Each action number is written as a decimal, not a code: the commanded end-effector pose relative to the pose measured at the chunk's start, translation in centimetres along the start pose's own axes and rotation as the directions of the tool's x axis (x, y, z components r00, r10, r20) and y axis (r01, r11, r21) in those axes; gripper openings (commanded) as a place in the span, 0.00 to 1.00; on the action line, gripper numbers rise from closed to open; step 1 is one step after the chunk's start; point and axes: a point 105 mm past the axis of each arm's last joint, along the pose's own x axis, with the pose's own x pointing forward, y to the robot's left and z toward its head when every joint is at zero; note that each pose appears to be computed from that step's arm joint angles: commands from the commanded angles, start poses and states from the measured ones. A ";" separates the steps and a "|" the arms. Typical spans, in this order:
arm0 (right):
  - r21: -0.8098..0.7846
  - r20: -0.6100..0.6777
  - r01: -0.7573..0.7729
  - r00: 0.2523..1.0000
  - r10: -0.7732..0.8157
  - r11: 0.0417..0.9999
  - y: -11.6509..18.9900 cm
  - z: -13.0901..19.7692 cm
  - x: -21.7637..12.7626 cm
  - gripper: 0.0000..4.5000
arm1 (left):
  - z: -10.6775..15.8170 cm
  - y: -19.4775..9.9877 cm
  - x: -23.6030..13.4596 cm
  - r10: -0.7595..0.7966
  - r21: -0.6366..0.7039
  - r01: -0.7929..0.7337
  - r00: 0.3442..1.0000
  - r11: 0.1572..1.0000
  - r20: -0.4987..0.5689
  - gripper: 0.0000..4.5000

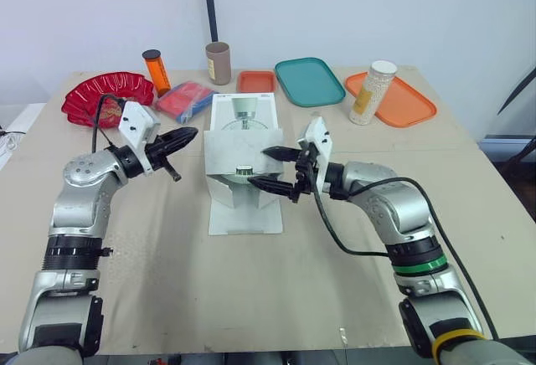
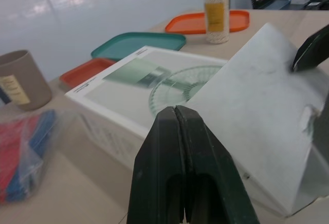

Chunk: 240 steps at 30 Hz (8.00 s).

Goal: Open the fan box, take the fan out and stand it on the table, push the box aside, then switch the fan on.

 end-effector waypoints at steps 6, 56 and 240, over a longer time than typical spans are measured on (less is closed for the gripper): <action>-0.027 -0.015 0.025 1.000 -0.026 0.999 0.0 0.4 -0.2 1.00 | -1.8 -2.3 1.8 -0.089 -0.006 0.089 0.994 0.996 -0.061 0.02; -0.297 -0.422 0.008 0.896 -0.139 0.955 -0.3 -1.4 -3.7 0.02 | -3.6 -2.4 1.8 -0.089 0.031 0.093 0.989 0.995 -0.120 0.00; -0.292 -0.219 0.103 0.961 -0.171 0.951 -3.7 0.2 1.5 0.02 | -2.9 -12.7 -2.6 0.117 -0.865 -0.068 0.993 0.497 -0.011 0.00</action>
